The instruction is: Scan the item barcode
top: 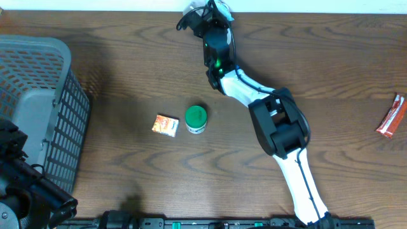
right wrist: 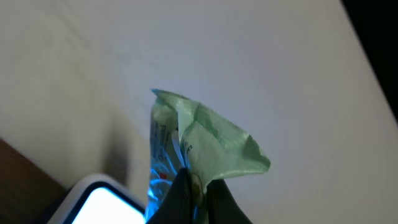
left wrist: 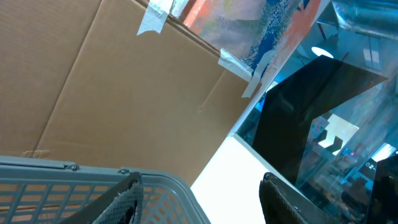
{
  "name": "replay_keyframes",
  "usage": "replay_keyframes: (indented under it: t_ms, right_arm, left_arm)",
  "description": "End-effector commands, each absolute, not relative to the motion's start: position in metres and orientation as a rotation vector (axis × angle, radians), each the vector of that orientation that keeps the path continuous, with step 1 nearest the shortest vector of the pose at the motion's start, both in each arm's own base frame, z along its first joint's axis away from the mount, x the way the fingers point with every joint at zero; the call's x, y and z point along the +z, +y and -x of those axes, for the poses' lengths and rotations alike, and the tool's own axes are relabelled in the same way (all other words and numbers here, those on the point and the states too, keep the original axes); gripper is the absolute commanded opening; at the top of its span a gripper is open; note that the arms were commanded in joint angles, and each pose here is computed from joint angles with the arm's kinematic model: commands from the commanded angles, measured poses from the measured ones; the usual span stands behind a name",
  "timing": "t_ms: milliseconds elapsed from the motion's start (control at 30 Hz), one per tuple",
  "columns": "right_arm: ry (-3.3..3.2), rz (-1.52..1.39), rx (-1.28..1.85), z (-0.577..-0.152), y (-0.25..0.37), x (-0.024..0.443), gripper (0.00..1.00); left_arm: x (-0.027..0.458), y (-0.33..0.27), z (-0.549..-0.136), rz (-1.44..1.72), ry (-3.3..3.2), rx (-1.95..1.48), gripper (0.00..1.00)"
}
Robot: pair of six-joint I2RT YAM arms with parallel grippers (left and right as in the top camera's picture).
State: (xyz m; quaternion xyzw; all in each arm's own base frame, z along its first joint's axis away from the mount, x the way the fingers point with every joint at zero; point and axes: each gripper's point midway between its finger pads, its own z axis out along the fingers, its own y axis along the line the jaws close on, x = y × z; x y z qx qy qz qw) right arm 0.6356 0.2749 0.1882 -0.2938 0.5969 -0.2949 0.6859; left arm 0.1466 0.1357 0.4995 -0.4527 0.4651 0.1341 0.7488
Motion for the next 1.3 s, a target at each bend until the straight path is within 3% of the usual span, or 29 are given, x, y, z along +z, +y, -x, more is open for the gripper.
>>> replay_keyframes:
  t_ms: [0,267,600,867,1100,1133,1167,1233,1267]
  right_arm:
    - [1.243,0.801,-0.784,-0.641,0.279,0.156,0.02]
    - [1.300,0.840,-0.755,-0.646,0.276,0.125,0.02]
    - [1.454,0.765,-0.899,-0.643,0.231,0.198,0.01]
    - [1.801,0.609,-1.168,-0.616,0.110,0.235,0.01]
    - [2.124,0.504,-1.355,-0.583,0.004,0.190,0.01]
    - [2.163,0.481,-1.310,-0.580,0.002,0.181,0.12]
    - [2.211,0.435,-1.214,-0.576,0.004,0.169,0.32]
    - [2.304,0.373,-1.013,-0.569,0.016,0.144,0.60]
    - [2.372,0.353,-0.870,-0.564,0.027,0.128,0.80]
  left_arm:
    - [0.500,0.136,-0.146,0.993,1.011,0.288,0.61]
    - [0.500,0.136,-0.146,0.993,1.011,0.287,0.61]
    - [0.500,0.136,-0.146,0.993,1.011,0.288,0.61]
    - [0.500,0.136,-0.146,0.993,1.011,0.288,0.61]
    - [0.500,0.136,-0.146,0.993,1.011,0.288,0.61]
    - [0.500,0.136,-0.146,0.993,1.011,0.288,0.61]
    - [0.500,0.136,-0.146,0.993,1.011,0.288,0.61]
    - [0.500,0.136,-0.146,0.993,1.011,0.288,0.61]
    - [0.500,0.136,-0.146,0.993,1.011,0.288,0.61]
